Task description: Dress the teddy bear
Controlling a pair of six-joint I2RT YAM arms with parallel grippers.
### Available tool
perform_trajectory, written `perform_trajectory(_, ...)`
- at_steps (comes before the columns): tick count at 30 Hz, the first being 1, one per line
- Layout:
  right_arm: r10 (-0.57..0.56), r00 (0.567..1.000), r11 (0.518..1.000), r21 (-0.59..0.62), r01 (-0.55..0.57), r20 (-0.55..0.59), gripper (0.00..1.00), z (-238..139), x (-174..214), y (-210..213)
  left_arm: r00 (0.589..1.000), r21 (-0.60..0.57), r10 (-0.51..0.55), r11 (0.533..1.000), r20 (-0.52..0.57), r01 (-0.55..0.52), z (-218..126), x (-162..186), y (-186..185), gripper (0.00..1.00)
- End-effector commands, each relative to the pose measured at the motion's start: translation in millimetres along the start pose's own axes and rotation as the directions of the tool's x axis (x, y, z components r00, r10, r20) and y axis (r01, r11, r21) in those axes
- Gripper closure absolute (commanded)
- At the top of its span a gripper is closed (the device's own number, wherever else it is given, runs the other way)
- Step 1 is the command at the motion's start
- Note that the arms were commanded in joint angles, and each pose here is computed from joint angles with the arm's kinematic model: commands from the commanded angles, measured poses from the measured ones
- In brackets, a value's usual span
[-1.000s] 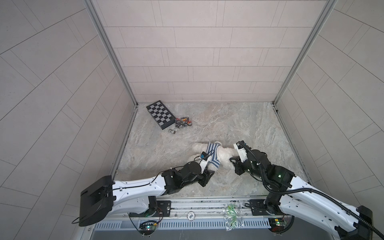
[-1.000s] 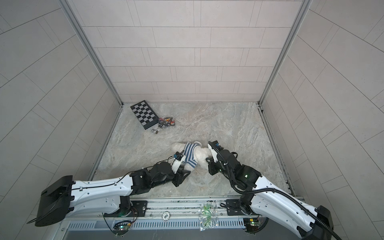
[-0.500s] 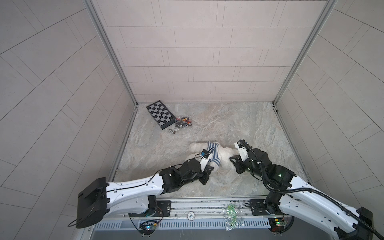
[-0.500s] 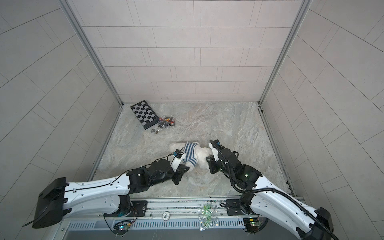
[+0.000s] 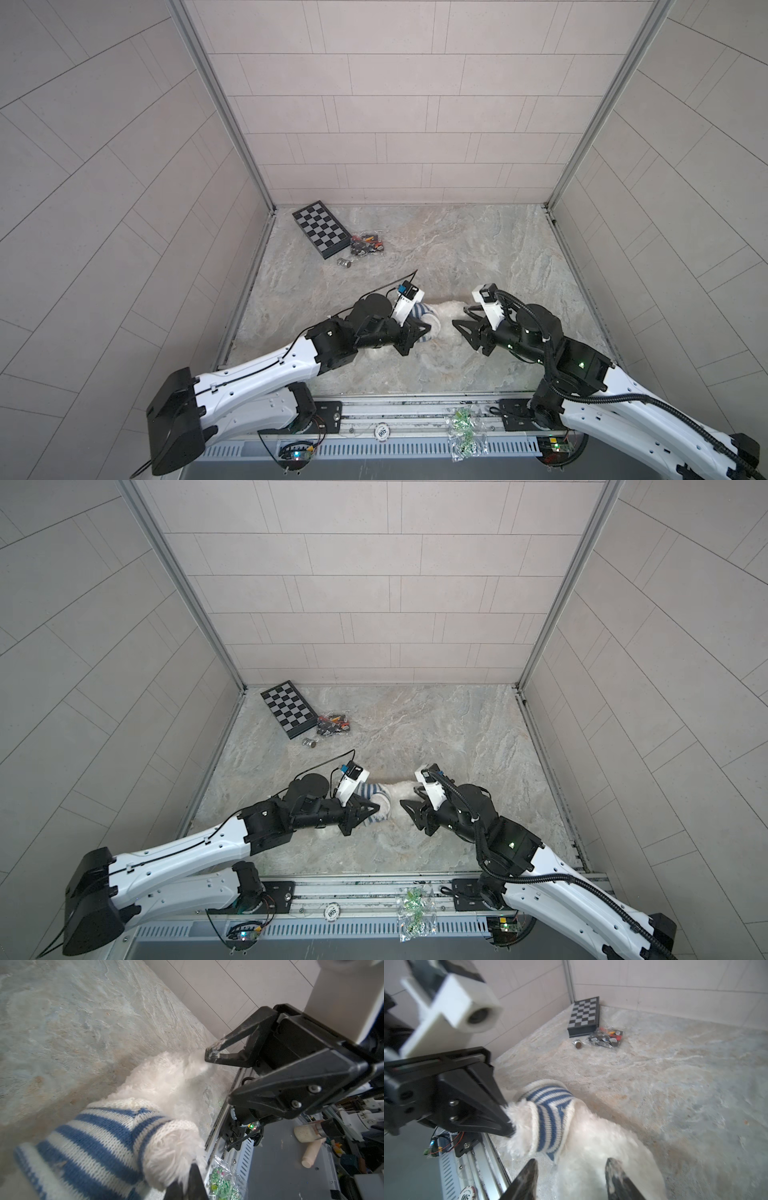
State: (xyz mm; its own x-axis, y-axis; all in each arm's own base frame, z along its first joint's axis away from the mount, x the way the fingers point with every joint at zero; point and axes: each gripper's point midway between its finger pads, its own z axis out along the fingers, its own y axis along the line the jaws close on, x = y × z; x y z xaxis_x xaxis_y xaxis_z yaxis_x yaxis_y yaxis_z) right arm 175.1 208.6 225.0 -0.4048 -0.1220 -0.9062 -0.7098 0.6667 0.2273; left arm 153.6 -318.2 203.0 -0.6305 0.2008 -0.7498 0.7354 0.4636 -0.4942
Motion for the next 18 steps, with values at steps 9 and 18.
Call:
perform_trajectory(9, -0.323, 0.945, 0.920, -0.216, 0.328, 0.058, 0.46, 5, 11, 61, 0.994, 0.182, -0.026, 0.982, -0.111, 0.046, -2, -5, -28, 1.00)
perform_trajectory(18, -0.413, 0.911, 0.908, -0.077, 0.411, -0.009, 0.48, 27, 19, 36, 0.991, 0.218, -0.033, 0.974, -0.126, 0.060, -1, -5, -33, 1.00)
